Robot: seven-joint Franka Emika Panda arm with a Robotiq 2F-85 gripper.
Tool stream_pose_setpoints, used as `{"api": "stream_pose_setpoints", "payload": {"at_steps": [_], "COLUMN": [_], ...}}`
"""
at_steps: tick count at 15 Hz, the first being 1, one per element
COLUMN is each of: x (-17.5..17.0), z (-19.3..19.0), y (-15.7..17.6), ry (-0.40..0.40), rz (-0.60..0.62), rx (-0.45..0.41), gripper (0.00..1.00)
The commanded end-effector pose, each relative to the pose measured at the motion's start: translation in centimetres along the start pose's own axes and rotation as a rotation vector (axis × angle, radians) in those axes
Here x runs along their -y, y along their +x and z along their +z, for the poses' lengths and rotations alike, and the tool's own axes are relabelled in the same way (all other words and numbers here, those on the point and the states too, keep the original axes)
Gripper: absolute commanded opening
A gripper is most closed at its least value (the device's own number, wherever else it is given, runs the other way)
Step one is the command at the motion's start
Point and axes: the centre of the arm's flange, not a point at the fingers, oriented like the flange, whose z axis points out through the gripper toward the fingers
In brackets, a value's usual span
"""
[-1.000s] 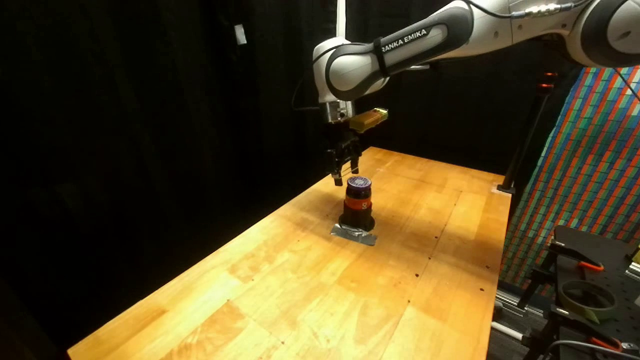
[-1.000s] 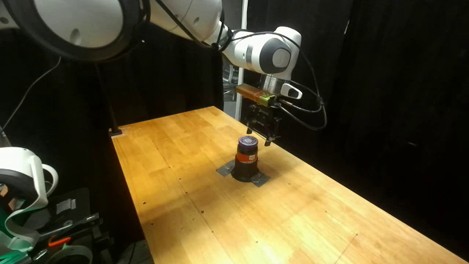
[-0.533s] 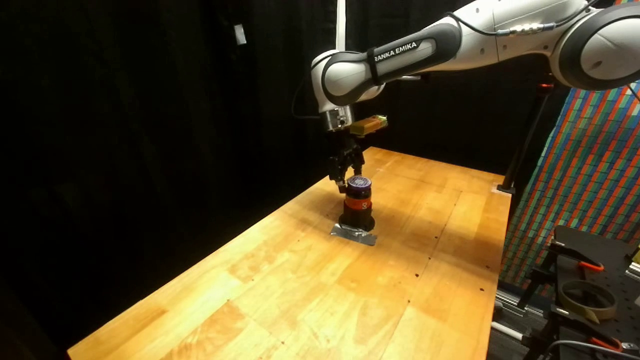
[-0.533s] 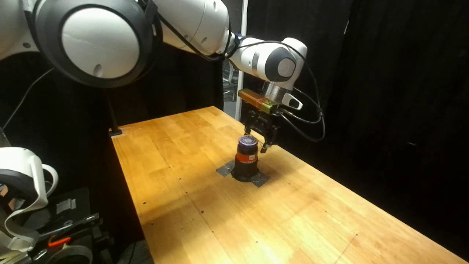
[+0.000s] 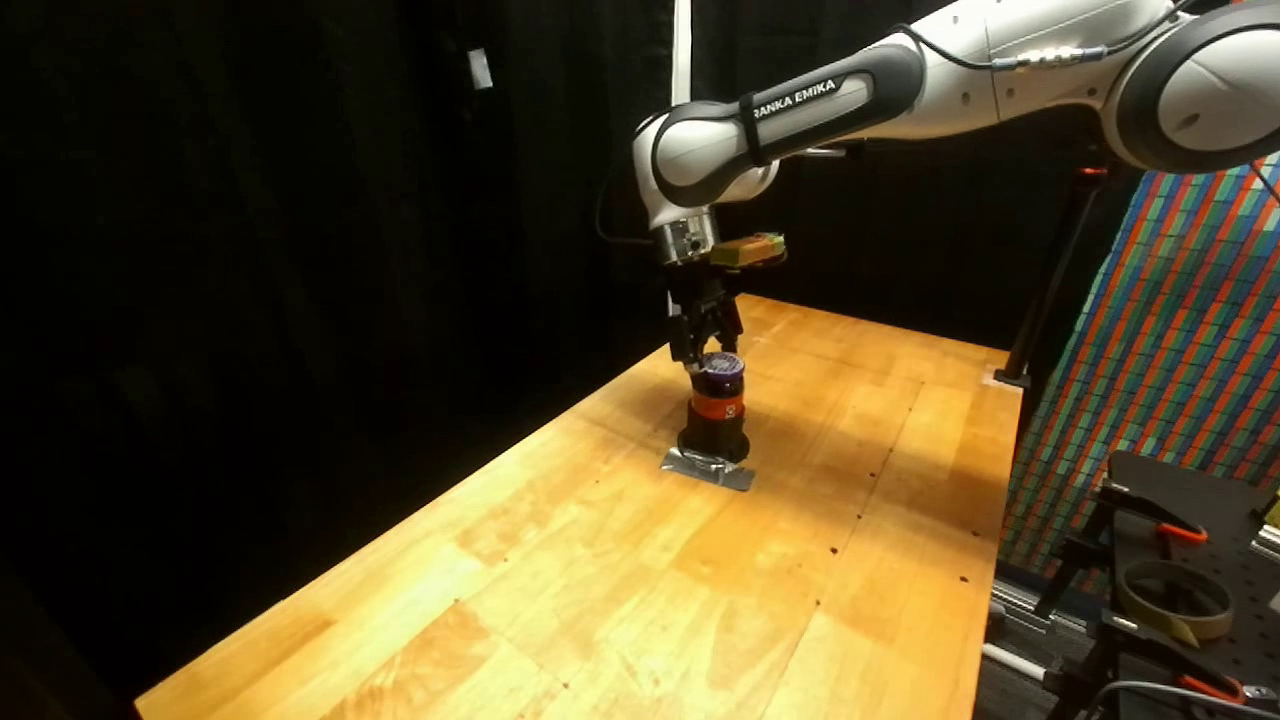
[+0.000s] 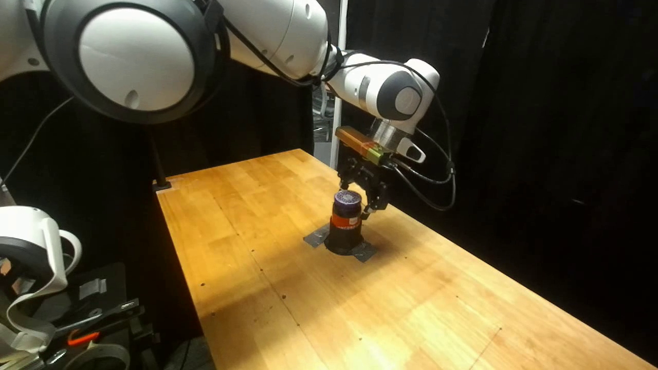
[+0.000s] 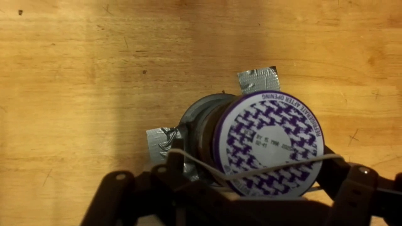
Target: Put the rubber band around the cup
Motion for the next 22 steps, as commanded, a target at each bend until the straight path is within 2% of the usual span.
{"api": "stream_pose_setpoints", "payload": {"at_steps": [1,9,17,22], "x": [-0.7,-0.3,-0.6,-0.8], "z": [0.6,3.1,2.7,3.1], "y": [-3.8,-8.3,-11.6,-14.3], "ry": [0.041,0.015,0.001,0.0], "rz": [0.013,0.028,0.061,0.07], "rx": [-0.008,-0.12,-0.311,-0.387], "gripper": [1.0,1.0,1.0,1.0]}}
